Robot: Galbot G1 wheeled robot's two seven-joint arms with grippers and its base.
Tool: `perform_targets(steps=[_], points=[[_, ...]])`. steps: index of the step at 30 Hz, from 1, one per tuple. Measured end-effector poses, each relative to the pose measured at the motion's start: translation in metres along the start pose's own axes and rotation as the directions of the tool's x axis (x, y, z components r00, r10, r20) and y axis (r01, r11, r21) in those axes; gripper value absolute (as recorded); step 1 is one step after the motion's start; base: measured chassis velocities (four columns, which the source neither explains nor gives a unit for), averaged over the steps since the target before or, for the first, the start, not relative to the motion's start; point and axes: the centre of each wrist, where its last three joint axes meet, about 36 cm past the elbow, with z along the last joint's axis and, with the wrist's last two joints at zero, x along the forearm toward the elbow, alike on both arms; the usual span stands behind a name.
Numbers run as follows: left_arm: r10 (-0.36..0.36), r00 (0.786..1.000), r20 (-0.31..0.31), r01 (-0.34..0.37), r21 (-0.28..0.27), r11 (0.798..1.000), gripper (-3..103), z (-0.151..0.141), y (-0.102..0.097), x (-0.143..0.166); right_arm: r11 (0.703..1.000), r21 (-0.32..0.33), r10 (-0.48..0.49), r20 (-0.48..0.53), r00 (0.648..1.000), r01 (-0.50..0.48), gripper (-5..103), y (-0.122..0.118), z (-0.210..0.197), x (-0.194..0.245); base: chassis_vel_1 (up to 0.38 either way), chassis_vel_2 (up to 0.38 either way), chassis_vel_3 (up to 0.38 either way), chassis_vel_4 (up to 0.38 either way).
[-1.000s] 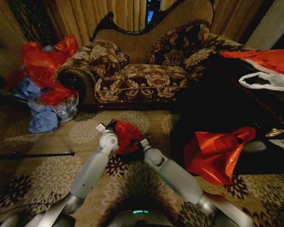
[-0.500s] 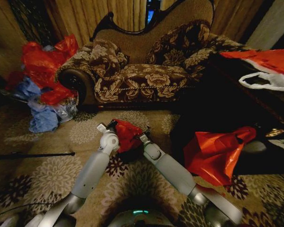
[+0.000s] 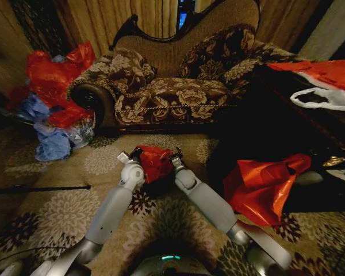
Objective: Place a garbage bag over the trash bin.
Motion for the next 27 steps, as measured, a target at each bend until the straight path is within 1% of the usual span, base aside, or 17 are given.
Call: perform_targets(steps=[1, 4, 6, 7, 9, 10, 11, 12, 13, 15, 16, 18, 20, 23, 24, 25, 27], points=[[0.000, 1.000, 0.000, 0.000, 0.000, 1.000, 0, 0.000, 0.000, 0.000, 1.000, 0.000, 0.000, 0.000, 1.000, 0.000, 36, 0.000, 0.000, 0.000, 0.000, 0.000, 0.000, 0.000], [-0.001, 1.000, 0.009, 0.001, -0.015, 1.000, 0, 0.000, 0.007, 0.002, 1.000, -0.011, 0.017, 0.000, 1.000, -0.017, 20, -0.015, -0.002, -0.008, 0.000, 0.000, 0.000, 0.000], [0.000, 1.000, 0.009, 0.000, -0.016, 1.000, 0, -0.001, 0.008, 0.003, 1.000, -0.015, 0.018, 0.002, 1.000, -0.018, 20, -0.017, -0.003, -0.009, 0.000, 0.000, 0.000, 0.000], [0.005, 1.000, 0.006, -0.005, -0.022, 1.000, 0, -0.001, 0.009, 0.006, 0.999, -0.029, 0.014, 0.003, 1.000, -0.013, 9, -0.018, -0.008, -0.009, 0.000, 0.000, 0.000, 0.000], [0.012, 1.000, -0.001, -0.013, -0.029, 1.000, 0, -0.002, 0.009, 0.009, 0.999, -0.040, 0.006, 0.001, 1.000, -0.006, 9, -0.019, -0.011, -0.008, 0.000, 0.000, 0.000, 0.000], [0.024, 1.000, -0.006, -0.024, -0.035, 0.999, 0, -0.002, 0.010, 0.012, 0.999, -0.050, -0.003, -0.002, 1.000, 0.003, 4, -0.018, -0.013, -0.007, 0.000, 0.000, 0.000, 0.000], [0.060, 0.998, -0.015, -0.061, -0.042, 0.997, -1, -0.002, 0.010, 0.019, 0.997, -0.076, -0.025, -0.013, 1.000, 0.024, 2, -0.017, -0.017, -0.005, 0.000, 0.000, 0.000, 0.000], [0.089, 0.996, -0.021, -0.090, -0.046, 0.995, 4, -0.001, 0.011, 0.025, 0.995, -0.094, -0.040, -0.020, 0.999, 0.038, 1, -0.015, -0.019, -0.003, 0.000, 0.000, 0.000, 0.000], [0.089, 0.996, -0.021, -0.090, -0.046, 0.995, 4, -0.001, 0.011, 0.025, 0.995, -0.094, -0.040, -0.020, 0.999, 0.038, 1, -0.015, -0.019, -0.003, 0.000, 0.000, 0.000, 0.000], [0.153, 0.987, -0.037, -0.156, -0.069, 0.985, 15, 0.002, 0.016, 0.040, 0.990, -0.127, -0.071, -0.035, 0.997, 0.066, 0, -0.013, -0.019, 0.001, 0.000, 0.000, 0.000, 0.000], [0.153, 0.987, -0.037, -0.156, -0.069, 0.985, 15, 0.002, 0.016, 0.040, 0.990, -0.127, -0.071, -0.035, 0.997, 0.066, 0, -0.013, -0.019, 0.001, 0.000, 0.000, 0.000, 0.000], [0.187, 0.981, -0.054, -0.193, -0.139, 0.971, 26, 0.000, 0.028, 0.062, 0.984, -0.152, -0.101, -0.055, 0.993, 0.092, 0, -0.013, -0.015, 0.003, 0.000, 0.000, 0.000, 0.000], [0.186, 0.981, -0.056, -0.193, -0.157, 0.969, 26, -0.004, 0.034, 0.067, 0.984, -0.154, -0.104, -0.060, 0.993, 0.094, 0, -0.014, -0.014, 0.003, 0.000, 0.000, 0.000, 0.000], [0.176, 0.982, -0.064, -0.185, -0.210, 0.960, 42, -0.019, 0.063, 0.087, 0.984, -0.153, -0.109, -0.074, 0.991, 0.097, 0, -0.022, -0.005, 0.000, 0.000, 0.000, 0.000, 0.000], [0.176, 0.982, -0.064, -0.185, -0.210, 0.960, 42, -0.019, 0.063, 0.087, 0.984, -0.153, -0.109, -0.074, 0.991, 0.097, 0, -0.022, -0.005, 0.000, 0.000, 0.000, 0.000, 0.000], [0.173, 0.982, -0.075, -0.186, -0.238, 0.953, 47, -0.023, 0.076, 0.099, 0.984, -0.154, -0.107, -0.079, 0.991, 0.094, 0, -0.025, -0.002, -0.001, 0.000, 0.000, 0.000, 0.000], [0.170, 0.979, -0.115, -0.195, -0.260, 0.946, 58, -0.023, 0.085, 0.122, 0.983, -0.155, -0.109, -0.080, 0.991, 0.095, 0, -0.026, -0.001, -0.001, 0.000, 0.000, 0.000, 0.000]])
